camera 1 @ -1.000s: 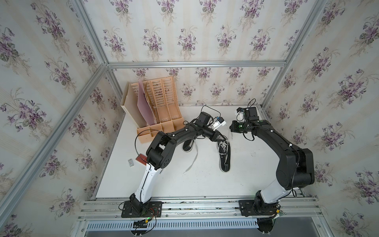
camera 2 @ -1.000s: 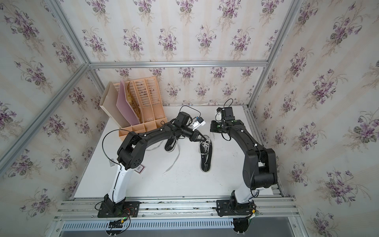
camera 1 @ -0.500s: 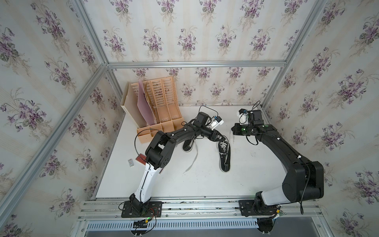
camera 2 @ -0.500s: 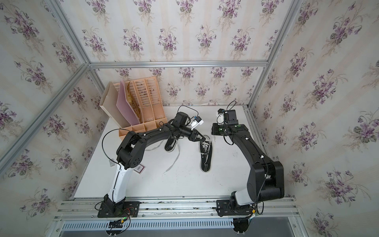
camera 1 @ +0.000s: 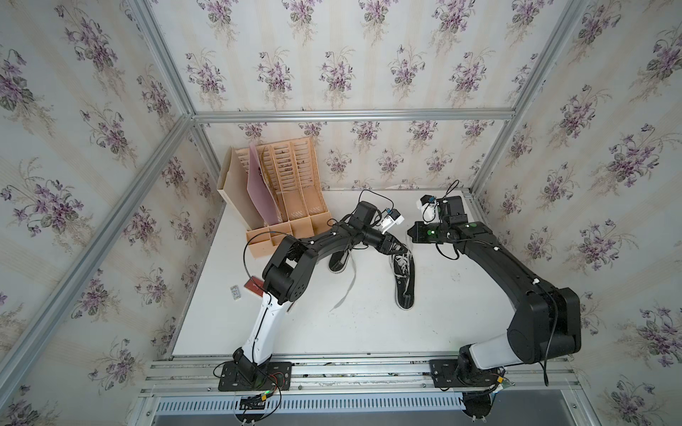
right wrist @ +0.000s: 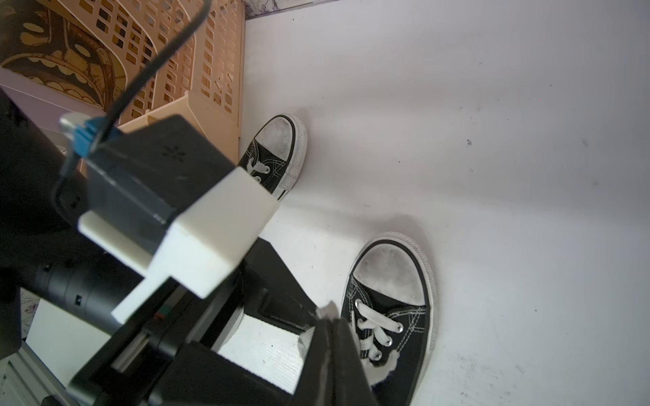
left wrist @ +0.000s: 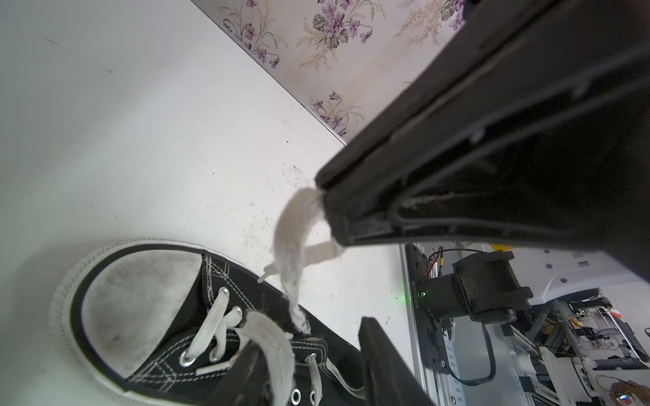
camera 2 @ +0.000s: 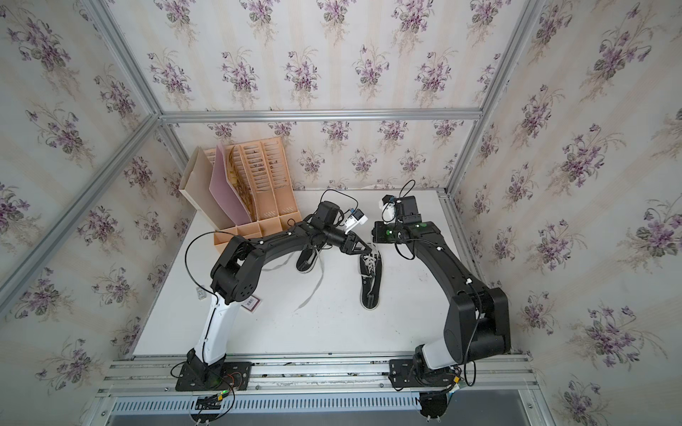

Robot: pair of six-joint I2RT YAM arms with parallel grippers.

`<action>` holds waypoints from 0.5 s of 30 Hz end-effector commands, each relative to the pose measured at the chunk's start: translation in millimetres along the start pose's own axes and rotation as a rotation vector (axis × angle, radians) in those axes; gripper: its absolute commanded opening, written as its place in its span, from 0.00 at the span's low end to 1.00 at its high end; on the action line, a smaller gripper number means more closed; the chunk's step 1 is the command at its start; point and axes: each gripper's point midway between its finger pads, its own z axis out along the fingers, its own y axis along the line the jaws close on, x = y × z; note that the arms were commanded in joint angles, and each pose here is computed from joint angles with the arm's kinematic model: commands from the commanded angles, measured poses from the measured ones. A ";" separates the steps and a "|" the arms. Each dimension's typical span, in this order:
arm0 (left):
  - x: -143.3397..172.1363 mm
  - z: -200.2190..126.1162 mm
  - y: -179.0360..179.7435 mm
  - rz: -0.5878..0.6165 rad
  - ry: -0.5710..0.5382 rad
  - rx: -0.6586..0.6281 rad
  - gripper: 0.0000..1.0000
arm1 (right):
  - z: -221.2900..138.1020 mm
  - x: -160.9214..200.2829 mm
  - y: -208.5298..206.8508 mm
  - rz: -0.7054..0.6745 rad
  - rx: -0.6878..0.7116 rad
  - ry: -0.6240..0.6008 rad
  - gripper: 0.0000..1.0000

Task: Tie the shoes
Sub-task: Cross the shoelace with the shoelace.

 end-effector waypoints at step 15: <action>-0.8 12.5 4.5 0.014 0.019 0.010 0.45 | -0.6 -6.7 11.9 0.001 -0.029 -0.012 0.00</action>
